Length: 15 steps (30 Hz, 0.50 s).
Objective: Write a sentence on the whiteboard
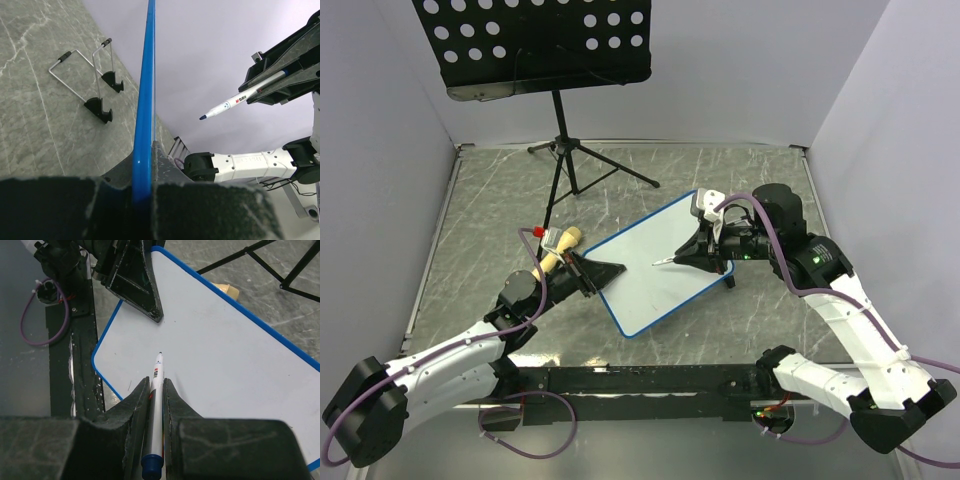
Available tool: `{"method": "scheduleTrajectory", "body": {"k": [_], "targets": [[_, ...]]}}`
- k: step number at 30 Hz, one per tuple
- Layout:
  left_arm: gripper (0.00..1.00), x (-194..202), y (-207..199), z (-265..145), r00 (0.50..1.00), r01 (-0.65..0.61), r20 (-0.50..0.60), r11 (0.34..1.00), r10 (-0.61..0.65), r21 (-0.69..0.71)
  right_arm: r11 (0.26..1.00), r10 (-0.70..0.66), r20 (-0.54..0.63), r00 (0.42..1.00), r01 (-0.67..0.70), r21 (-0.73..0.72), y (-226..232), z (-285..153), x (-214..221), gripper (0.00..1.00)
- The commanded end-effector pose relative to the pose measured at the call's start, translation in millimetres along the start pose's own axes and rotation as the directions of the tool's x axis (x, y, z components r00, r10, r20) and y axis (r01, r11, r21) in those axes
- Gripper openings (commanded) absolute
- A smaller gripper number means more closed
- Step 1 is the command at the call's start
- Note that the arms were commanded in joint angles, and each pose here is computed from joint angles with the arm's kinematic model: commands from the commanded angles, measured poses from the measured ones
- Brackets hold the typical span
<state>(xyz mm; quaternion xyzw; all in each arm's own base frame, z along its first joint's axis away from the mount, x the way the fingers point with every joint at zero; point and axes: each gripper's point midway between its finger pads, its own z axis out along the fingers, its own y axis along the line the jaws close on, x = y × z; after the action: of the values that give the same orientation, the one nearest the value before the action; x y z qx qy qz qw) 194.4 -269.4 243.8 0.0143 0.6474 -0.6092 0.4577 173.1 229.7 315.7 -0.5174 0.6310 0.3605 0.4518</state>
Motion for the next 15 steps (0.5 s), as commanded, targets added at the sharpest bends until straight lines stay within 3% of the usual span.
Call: {"method": "scheduleTrajectory", "body": {"k": [1,15], "targets": [[0.01,-43.8,-61.0,5.1,0.990,-0.041,0.138,0.981,0.014,0.191,0.998,-0.064,0.051,0.997,0.064,0.013,-0.2,-5.3,-23.3,0.00],[0.01,-42.5,-59.7,5.1,0.991,-0.039,0.135,0.982,0.013,0.187,0.998,-0.066,0.050,0.997,0.065,0.014,-0.5,-5.3,-23.2,0.00]]}}
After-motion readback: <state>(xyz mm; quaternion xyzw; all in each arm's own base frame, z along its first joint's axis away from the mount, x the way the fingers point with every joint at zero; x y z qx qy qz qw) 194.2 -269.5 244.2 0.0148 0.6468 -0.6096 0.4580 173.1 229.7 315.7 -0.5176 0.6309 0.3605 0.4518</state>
